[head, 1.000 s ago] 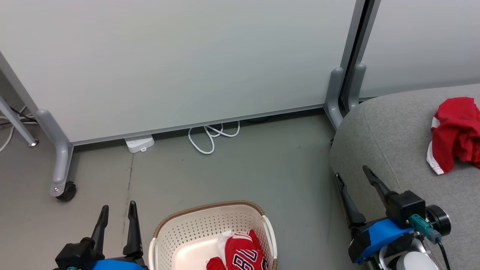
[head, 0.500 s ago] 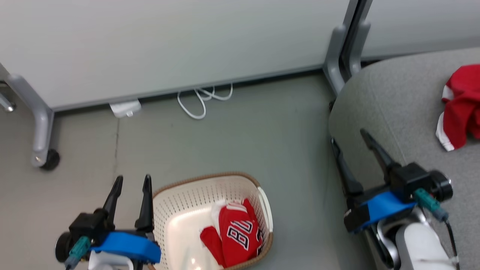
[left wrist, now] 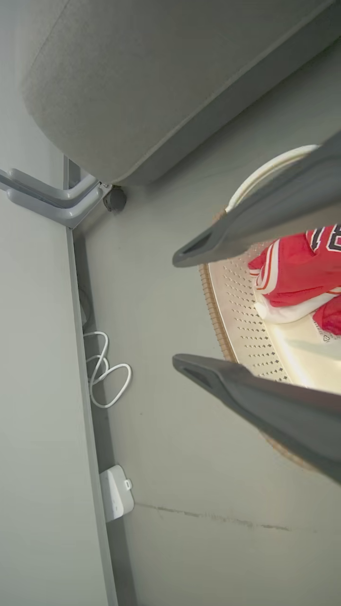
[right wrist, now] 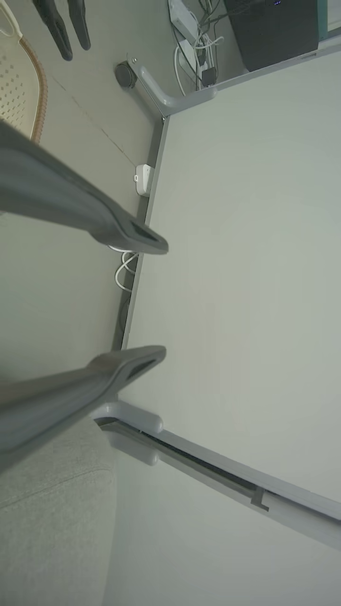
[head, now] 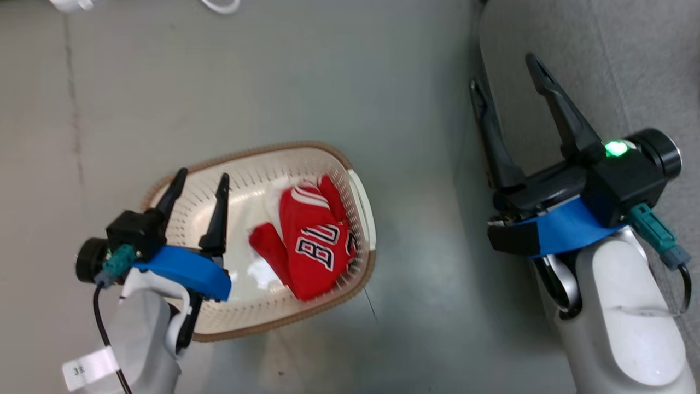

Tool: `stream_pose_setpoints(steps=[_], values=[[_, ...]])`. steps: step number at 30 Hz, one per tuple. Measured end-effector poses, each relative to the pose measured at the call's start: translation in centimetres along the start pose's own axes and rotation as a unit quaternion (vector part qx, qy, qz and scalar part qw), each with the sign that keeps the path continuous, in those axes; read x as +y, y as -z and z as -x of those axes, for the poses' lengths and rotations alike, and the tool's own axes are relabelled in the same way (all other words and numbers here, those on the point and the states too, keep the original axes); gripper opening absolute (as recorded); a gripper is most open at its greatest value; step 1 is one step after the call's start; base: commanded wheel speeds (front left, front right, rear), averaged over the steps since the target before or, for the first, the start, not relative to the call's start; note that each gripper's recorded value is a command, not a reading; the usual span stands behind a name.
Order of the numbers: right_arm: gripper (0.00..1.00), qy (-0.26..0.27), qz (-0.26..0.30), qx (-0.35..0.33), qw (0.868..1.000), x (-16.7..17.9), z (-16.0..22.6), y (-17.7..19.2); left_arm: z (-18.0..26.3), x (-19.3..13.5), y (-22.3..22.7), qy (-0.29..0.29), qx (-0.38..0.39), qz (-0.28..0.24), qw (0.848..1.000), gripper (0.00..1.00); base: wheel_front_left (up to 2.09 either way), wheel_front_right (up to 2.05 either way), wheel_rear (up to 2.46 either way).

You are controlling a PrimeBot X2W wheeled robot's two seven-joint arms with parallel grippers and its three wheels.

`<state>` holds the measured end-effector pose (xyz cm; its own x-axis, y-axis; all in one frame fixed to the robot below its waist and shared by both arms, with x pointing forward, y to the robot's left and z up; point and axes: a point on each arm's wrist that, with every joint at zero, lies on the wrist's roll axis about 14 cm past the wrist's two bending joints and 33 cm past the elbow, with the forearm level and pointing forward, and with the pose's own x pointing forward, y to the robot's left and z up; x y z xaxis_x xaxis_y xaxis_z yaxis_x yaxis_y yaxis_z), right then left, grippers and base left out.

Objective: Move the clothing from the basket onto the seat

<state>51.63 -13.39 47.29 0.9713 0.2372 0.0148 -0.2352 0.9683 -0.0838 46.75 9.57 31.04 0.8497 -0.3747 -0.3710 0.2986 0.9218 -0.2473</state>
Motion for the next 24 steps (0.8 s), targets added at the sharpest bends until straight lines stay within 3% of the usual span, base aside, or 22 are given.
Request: stream_pose_setpoints(steps=[11,17,24], values=[[1.0,0.0,-0.04,0.064,0.997,-0.6,-0.7,9.0,-5.9,-0.8,12.8,0.056,0.152,0.025,0.986,1.0,0.0,0.0,0.0],[1.0,0.013,-0.05,0.099,0.994,-1.7,0.5,12.2,-7.0,-2.1,18.7,0.073,0.223,0.056,0.97,1.0,0.0,0.0,0.0],[1.0,0.031,-0.048,0.122,0.991,-3.0,1.6,13.8,-5.7,-4.0,23.8,0.09,0.316,0.078,0.941,1.0,0.0,0.0,0.0]])
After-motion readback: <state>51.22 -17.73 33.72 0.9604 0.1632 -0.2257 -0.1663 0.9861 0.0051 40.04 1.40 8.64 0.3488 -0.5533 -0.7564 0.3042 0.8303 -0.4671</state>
